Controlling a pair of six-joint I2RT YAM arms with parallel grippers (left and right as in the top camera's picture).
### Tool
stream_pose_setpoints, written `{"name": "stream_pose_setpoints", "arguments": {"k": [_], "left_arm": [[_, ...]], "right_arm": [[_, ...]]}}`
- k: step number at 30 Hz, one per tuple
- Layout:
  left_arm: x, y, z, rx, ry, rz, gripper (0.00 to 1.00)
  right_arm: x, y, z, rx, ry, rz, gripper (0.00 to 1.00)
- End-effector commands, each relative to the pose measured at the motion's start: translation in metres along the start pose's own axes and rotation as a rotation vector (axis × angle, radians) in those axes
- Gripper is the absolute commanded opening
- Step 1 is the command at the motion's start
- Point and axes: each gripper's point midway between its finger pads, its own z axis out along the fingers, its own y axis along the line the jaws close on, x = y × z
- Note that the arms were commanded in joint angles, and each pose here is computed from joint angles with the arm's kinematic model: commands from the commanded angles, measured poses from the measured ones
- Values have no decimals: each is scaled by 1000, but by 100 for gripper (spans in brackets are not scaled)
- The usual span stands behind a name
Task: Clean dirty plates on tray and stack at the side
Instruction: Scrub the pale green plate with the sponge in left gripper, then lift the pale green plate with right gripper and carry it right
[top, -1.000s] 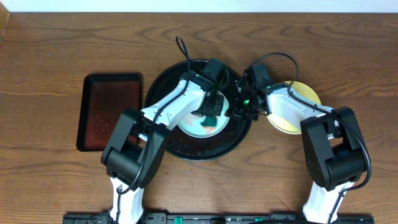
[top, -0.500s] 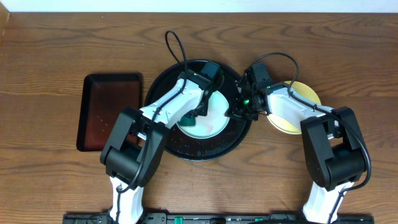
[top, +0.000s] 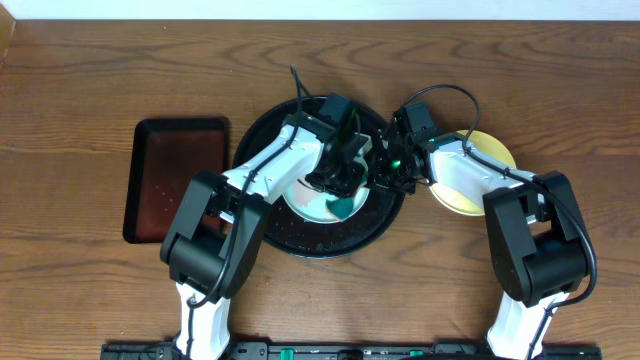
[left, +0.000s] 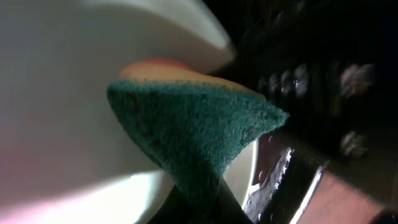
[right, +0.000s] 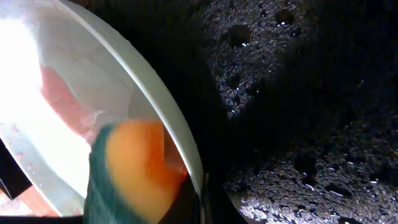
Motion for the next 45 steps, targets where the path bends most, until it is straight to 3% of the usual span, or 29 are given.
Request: {"name": "stream_pose_setpoints", "arguments": {"k": [1, 8, 12, 24, 31, 38, 45], "left_arm": [[-8, 14, 10, -72, -31, 3, 8], [-22, 93, -17, -541, -181, -267, 8], [-18, 115, -33, -636, -200, -340, 8], [3, 153, -91, -679, -107, -505, 8], [11, 136, -82, -552, -22, -428, 7], [11, 132, -80, -517, -16, -430, 8], [11, 132, -79, -517, -16, -430, 8]], "right_arm": [[33, -43, 35, 157, 91, 34, 1], [34, -44, 34, 159, 93, 31, 1], [33, -45, 34, 161, 92, 32, 1], [33, -45, 34, 164, 90, 31, 1], [30, -41, 27, 170, 73, 19, 1], [21, -45, -12, 300, -24, -25, 1], [11, -39, -81, 480, -207, -110, 1]]}}
